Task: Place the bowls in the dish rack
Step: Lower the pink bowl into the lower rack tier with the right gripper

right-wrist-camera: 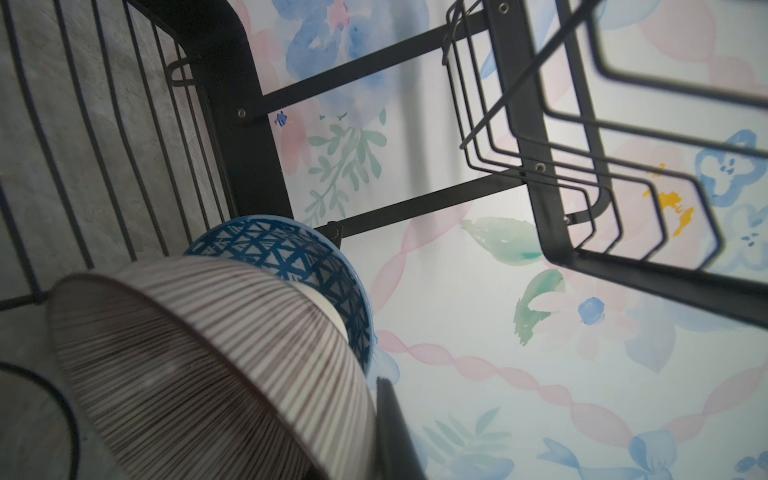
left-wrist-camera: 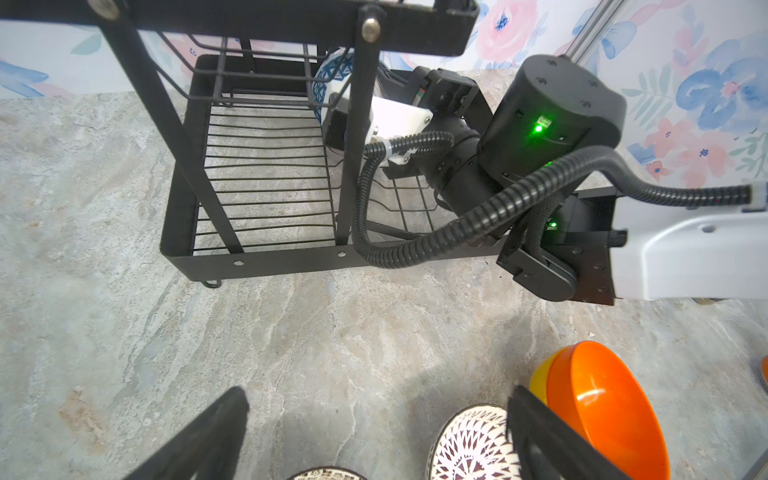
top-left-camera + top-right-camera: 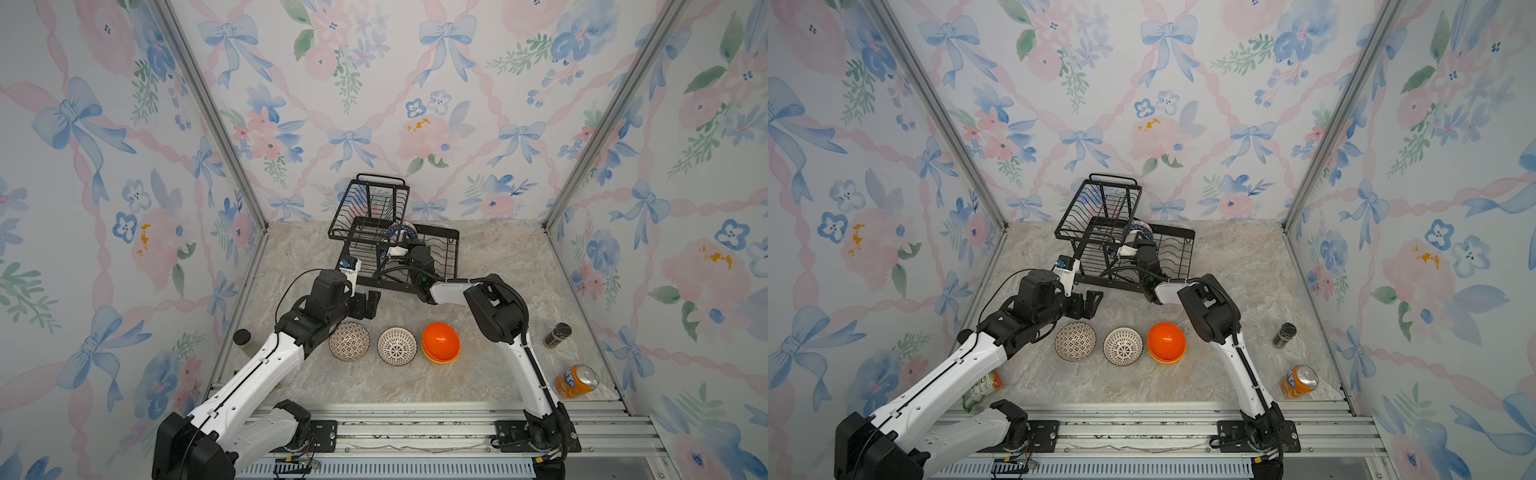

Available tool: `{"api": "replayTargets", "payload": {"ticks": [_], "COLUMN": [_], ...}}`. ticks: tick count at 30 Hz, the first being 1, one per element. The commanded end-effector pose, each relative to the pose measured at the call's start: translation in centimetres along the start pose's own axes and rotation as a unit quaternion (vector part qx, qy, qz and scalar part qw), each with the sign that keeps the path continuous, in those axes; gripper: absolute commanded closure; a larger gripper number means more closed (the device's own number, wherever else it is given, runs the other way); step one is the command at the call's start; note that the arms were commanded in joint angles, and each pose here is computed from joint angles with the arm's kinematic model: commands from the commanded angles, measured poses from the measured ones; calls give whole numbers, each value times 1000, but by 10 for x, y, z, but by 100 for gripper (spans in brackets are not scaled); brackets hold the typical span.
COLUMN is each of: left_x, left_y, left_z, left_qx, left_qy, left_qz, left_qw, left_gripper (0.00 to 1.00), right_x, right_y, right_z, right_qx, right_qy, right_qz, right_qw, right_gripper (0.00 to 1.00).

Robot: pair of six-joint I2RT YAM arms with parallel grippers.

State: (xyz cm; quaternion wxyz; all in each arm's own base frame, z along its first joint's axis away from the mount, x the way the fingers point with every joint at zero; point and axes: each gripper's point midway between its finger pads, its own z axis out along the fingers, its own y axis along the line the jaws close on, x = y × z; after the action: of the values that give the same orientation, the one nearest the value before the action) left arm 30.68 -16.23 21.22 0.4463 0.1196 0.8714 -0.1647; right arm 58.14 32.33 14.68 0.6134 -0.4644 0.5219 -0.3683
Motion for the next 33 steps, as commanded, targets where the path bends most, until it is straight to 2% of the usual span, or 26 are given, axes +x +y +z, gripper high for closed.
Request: {"api": "replayTargets", "payload": {"ticks": [1, 8, 33], "left_x": [3, 4, 4], "left_y": [0, -2, -4], "left_z": [-1, 1, -2], "left_qx": [-1, 0, 2], "left_qy": [1, 5, 1], "left_qz": [-5, -3, 0], "left_qw": [1000, 1000, 1000], "left_gripper": [2, 2, 2], "right_x": [5, 6, 18], "right_y": [-41, -44, 14], "right_z": [5, 4, -18], "right_qx": [79, 84, -70], "right_qy": [18, 17, 15], "right_qz": [20, 20, 39], "right_qw": [996, 996, 997], "right_gripper": [100, 100, 100]}}
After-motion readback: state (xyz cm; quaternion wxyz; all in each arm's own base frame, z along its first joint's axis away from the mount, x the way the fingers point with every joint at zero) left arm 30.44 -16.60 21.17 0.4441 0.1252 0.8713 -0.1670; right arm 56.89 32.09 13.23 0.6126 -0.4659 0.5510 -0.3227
